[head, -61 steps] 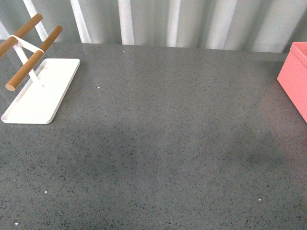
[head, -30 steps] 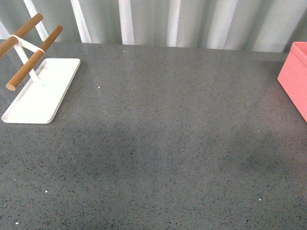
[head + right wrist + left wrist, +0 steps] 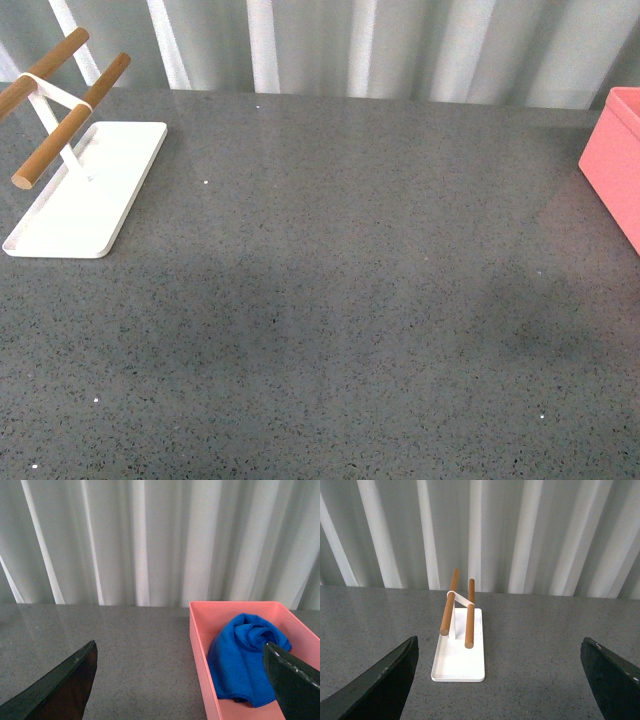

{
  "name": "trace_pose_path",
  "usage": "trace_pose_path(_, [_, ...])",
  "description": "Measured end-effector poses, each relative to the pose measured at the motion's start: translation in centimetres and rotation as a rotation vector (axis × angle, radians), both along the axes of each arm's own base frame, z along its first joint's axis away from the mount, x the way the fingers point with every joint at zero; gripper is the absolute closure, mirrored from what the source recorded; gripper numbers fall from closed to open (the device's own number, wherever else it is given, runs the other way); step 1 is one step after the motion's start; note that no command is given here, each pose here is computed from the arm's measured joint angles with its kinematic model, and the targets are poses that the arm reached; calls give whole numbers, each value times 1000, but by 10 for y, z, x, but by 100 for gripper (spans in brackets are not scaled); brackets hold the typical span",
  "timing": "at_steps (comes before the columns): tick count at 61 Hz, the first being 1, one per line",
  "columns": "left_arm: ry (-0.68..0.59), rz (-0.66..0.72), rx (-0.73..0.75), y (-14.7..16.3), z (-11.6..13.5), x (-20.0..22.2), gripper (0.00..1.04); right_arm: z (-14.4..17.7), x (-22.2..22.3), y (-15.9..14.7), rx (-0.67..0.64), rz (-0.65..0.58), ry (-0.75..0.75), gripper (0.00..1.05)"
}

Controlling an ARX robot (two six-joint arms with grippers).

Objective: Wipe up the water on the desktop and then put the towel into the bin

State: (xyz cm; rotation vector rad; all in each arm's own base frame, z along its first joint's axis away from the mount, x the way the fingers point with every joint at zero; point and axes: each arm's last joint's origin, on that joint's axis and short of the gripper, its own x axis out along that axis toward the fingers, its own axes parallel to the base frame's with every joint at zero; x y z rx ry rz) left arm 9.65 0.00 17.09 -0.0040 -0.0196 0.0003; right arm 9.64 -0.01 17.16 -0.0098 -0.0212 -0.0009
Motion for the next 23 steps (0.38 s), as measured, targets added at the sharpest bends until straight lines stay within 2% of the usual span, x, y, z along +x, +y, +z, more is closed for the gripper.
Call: trace_pose_path(23, [0, 0, 0, 0, 0, 0, 7, 0, 0, 0, 0, 0, 0, 7])
